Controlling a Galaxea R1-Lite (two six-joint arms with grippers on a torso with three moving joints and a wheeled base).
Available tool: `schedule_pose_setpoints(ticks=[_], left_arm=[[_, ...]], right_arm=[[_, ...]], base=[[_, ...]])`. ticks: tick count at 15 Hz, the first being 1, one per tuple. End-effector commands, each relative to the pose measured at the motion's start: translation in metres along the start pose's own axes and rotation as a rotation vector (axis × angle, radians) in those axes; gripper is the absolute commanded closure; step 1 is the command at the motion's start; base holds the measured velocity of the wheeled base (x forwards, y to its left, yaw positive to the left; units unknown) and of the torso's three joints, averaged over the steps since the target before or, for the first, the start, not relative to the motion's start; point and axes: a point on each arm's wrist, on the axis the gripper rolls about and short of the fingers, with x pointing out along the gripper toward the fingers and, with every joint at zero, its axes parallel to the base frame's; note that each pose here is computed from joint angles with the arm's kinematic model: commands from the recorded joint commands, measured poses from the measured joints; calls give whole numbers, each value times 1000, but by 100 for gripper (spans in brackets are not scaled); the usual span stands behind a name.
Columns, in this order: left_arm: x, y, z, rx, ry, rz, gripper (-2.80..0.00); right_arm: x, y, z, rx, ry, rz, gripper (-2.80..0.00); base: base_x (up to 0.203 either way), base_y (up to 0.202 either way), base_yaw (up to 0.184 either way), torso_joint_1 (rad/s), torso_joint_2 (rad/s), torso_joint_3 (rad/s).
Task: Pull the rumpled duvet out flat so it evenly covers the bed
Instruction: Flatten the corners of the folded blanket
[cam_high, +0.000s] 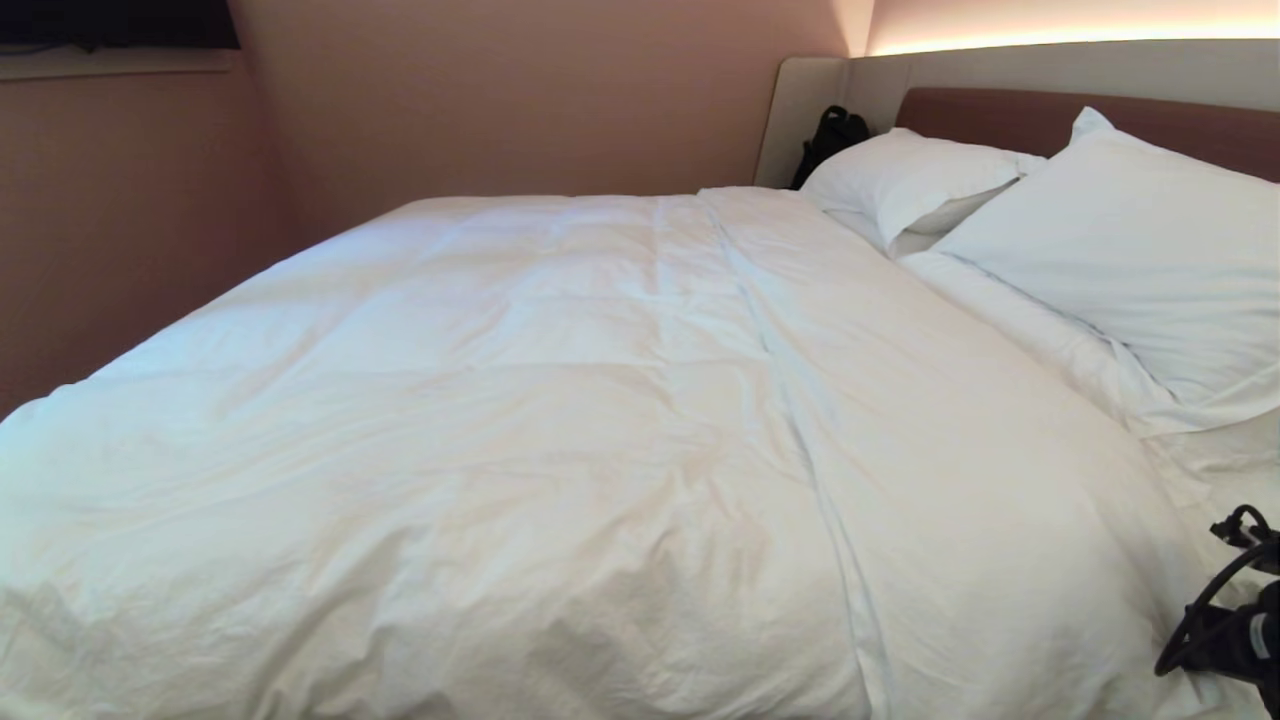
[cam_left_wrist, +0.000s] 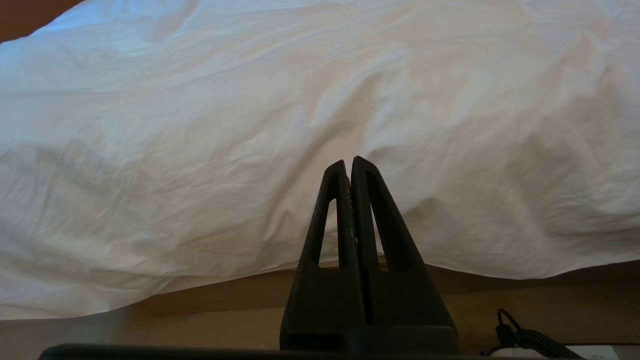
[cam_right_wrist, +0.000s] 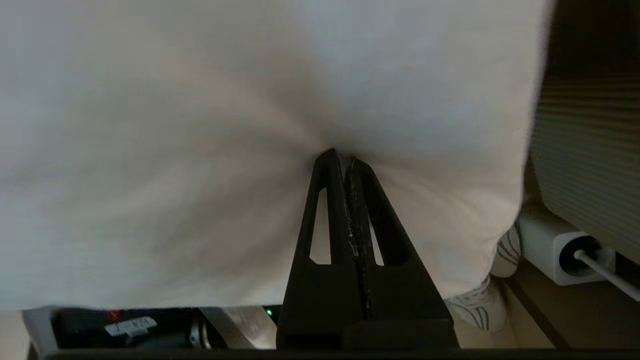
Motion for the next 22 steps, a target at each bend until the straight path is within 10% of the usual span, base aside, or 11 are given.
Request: schedule_pose_setpoints(ticks=[1, 22], left_arm=[[0, 0, 0, 1, 0, 0, 0], [0, 0, 0, 1, 0, 0, 0]], right_arm=[[23, -5, 1, -52, -35, -8, 0], [43, -12, -13, -120, 89, -102, 0]], base=[[0, 0, 0, 0, 0, 0], [0, 0, 0, 0, 0, 0]])
